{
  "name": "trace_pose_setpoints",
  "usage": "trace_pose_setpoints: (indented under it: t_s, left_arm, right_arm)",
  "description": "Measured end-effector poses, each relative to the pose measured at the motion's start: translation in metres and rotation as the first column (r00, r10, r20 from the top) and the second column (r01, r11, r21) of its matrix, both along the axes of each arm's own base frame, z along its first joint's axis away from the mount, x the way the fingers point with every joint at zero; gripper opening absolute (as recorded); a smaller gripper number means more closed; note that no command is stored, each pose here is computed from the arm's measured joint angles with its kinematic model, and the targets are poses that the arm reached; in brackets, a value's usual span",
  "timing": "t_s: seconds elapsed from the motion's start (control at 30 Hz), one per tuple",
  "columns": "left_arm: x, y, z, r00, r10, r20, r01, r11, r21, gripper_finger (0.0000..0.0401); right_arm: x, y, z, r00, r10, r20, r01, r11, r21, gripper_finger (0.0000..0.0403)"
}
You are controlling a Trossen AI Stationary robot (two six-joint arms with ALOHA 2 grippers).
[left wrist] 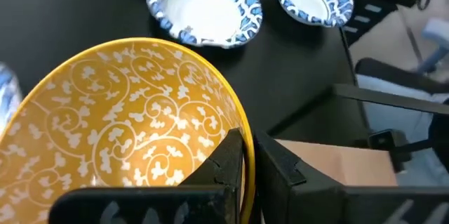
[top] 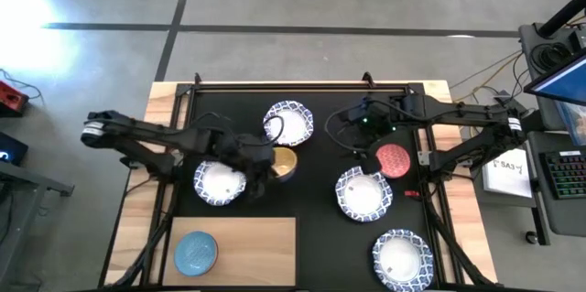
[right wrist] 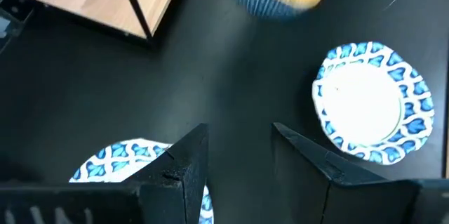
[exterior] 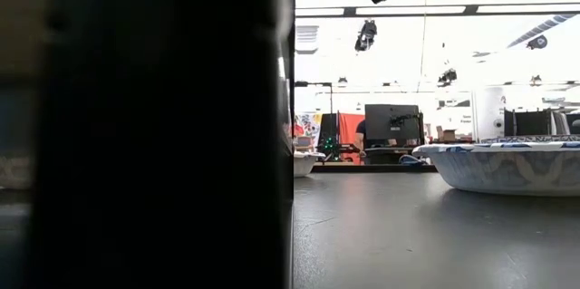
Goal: Place and stack bowls onto a shelf
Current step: Stack the yellow bowl on top of the light blue bowl on the shelf
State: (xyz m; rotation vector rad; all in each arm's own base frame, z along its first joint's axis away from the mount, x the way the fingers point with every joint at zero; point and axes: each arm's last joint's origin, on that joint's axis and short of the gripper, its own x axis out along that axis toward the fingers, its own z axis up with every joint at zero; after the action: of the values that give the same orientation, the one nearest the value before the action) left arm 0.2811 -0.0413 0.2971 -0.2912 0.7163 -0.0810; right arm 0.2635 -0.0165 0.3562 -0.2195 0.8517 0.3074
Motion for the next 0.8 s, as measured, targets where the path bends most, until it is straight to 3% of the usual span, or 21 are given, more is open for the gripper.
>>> trace_pose_setpoints:
  t_s: [0.2, 0.43, 0.6, 0.8]
  left_arm:
    - [-0.039, -0.024, 0.013, 0.984, 0.15, -0.097, -0.156, 0.986, -0.054, 0.0008]
    - [-0.075, -0.064, 0.022, 0.981, 0.132, -0.145, -0.156, 0.973, -0.17, 0.0008]
    - [-0.089, -0.092, 0.038, 0.966, 0.185, -0.179, -0.227, 0.94, -0.254, 0.0008]
    - [-0.101, -0.127, 0.052, 0.92, 0.243, -0.306, -0.299, 0.942, -0.154, 0.0009]
  right_arm:
    - [-0.001, 0.0, -0.002, 1.0, 0.0, -0.017, 0.0, 1.0, 0.001, 0.0137]
    - [-0.001, 0.0, -0.002, 1.0, 0.001, -0.018, -0.001, 1.0, 0.001, 0.0138]
    - [-0.001, 0.0, -0.002, 1.0, 0.001, -0.018, -0.001, 1.0, 0.002, 0.0139]
    - [-0.001, 0.0, -0.002, 0.999, -0.034, -0.026, 0.034, 0.999, 0.03, 0.0139]
